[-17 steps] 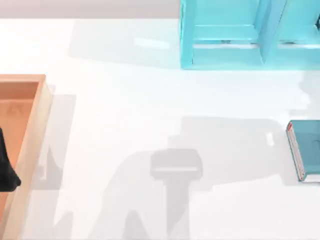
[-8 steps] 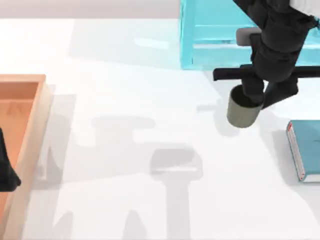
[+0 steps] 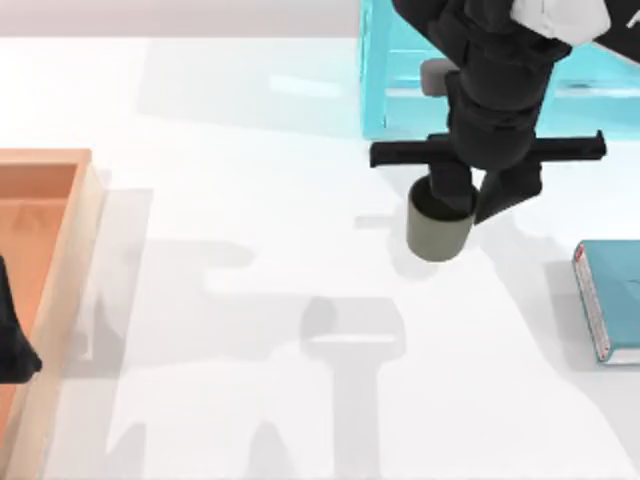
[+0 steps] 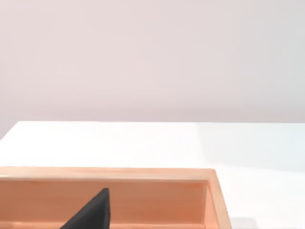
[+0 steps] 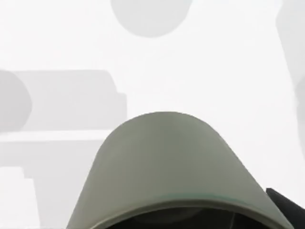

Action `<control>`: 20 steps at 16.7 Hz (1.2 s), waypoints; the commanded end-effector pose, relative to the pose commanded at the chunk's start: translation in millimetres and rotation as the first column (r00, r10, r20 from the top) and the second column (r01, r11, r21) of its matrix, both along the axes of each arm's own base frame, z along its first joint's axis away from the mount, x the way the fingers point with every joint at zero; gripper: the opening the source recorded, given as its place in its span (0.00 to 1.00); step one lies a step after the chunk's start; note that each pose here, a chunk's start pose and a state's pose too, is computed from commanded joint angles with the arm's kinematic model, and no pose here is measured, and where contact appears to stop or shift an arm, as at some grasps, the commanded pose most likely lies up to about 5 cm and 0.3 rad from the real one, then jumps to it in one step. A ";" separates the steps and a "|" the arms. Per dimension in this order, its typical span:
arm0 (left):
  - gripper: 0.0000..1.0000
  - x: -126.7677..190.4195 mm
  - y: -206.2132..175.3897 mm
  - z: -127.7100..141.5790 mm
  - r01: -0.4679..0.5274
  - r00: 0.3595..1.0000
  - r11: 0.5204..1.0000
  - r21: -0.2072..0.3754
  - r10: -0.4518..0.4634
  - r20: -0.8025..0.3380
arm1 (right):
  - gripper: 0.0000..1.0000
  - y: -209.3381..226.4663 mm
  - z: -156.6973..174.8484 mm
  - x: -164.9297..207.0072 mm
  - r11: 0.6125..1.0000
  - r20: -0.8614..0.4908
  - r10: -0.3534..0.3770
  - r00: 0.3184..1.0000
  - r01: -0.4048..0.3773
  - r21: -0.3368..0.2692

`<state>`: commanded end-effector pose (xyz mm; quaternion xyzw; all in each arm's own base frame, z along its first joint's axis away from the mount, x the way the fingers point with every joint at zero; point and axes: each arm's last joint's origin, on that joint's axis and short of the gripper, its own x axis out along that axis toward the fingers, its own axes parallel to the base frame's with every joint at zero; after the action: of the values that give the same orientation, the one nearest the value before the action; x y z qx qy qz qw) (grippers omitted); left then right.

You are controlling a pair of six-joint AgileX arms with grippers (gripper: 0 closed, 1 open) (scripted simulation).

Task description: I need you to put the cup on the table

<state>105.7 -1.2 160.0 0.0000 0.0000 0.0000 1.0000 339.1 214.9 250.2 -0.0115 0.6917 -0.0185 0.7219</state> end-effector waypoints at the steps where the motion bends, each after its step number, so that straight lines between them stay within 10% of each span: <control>1: 1.00 0.0 0.0 0.0 0.000 1.000 1.000 0.000 0.000 0.000 | 0.00 -1.4 0.3 0.3 1.000 0.000 -0.005 1.000 0.005 0.004; 14: 1.00 0.0 0.0 0.0 0.000 1.000 1.000 0.000 0.000 0.000 | 0.00 7.1 -64.6 1.7 1.000 0.000 0.000 1.000 0.000 0.000; 20: 1.00 0.0 0.0 0.0 0.000 1.000 1.000 0.000 0.000 0.000 | 0.45 7.1 -64.6 1.7 1.000 0.000 0.000 1.000 0.000 0.000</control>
<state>105.7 -1.2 160.0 0.0000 0.0000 0.0000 1.0000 340.8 222.0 185.6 -0.0115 0.6917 -0.0185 0.7219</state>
